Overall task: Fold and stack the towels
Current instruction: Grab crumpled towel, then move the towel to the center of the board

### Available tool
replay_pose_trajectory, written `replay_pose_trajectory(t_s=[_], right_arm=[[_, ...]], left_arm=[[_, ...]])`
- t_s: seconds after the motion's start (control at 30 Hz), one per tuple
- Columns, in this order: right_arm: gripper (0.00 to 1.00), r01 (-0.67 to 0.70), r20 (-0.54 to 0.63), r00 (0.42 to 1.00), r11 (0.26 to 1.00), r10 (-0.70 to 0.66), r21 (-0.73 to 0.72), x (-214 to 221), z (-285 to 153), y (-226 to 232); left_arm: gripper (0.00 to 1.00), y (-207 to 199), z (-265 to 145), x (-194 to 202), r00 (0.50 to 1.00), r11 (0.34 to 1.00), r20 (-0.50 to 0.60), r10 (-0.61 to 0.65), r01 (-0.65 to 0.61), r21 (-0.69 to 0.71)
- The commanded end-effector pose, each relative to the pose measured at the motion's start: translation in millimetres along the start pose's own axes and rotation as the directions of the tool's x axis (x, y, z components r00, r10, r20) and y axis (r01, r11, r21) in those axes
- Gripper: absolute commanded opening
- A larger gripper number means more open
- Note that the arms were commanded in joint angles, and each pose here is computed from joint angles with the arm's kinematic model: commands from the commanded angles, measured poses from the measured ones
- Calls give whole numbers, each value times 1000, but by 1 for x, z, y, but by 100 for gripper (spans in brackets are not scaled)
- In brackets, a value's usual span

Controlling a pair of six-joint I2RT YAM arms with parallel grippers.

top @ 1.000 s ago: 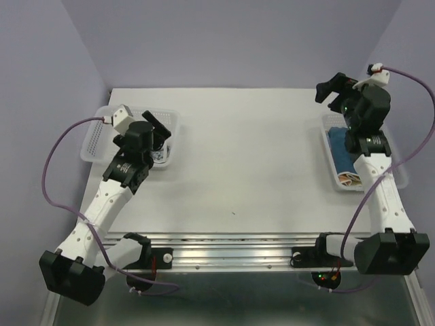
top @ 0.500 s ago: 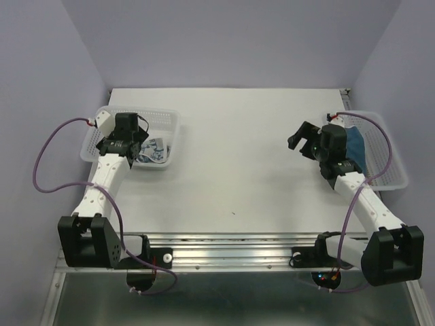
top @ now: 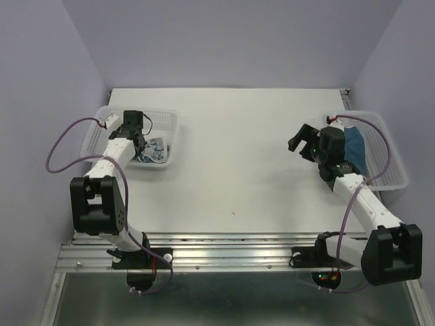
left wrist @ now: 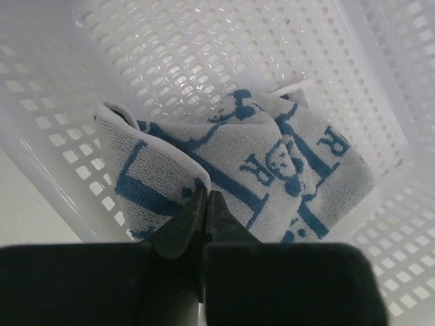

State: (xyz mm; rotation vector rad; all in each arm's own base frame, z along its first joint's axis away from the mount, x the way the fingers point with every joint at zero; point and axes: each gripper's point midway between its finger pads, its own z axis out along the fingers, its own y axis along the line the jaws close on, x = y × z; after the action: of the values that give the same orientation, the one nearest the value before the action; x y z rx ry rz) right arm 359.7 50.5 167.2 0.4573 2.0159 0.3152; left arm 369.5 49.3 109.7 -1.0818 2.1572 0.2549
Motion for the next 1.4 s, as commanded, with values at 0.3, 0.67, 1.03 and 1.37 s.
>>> replay_pose_trajectory(t_s=[0.3,0.67,1.03,1.37], right_arm=[[100,-21,78,997,999,24,-43,-10,-8,5],[100,-47,143,987,984,72,-170,-22,-34,25],[100,-91,200,973,987,117,-134,-29,-62,14],[100,-84,271,960,995,67,52,-41,-88,-23]], left_arm=[[0,-44,-93,-93,960,930,253,-116,16,367],[0,-107,-344,-153,881,333,402,-250,-311,890],[0,-158,-559,-63,919,-367,371,-135,-394,843],[0,-218,-433,1,922,28,388,10,-388,921]])
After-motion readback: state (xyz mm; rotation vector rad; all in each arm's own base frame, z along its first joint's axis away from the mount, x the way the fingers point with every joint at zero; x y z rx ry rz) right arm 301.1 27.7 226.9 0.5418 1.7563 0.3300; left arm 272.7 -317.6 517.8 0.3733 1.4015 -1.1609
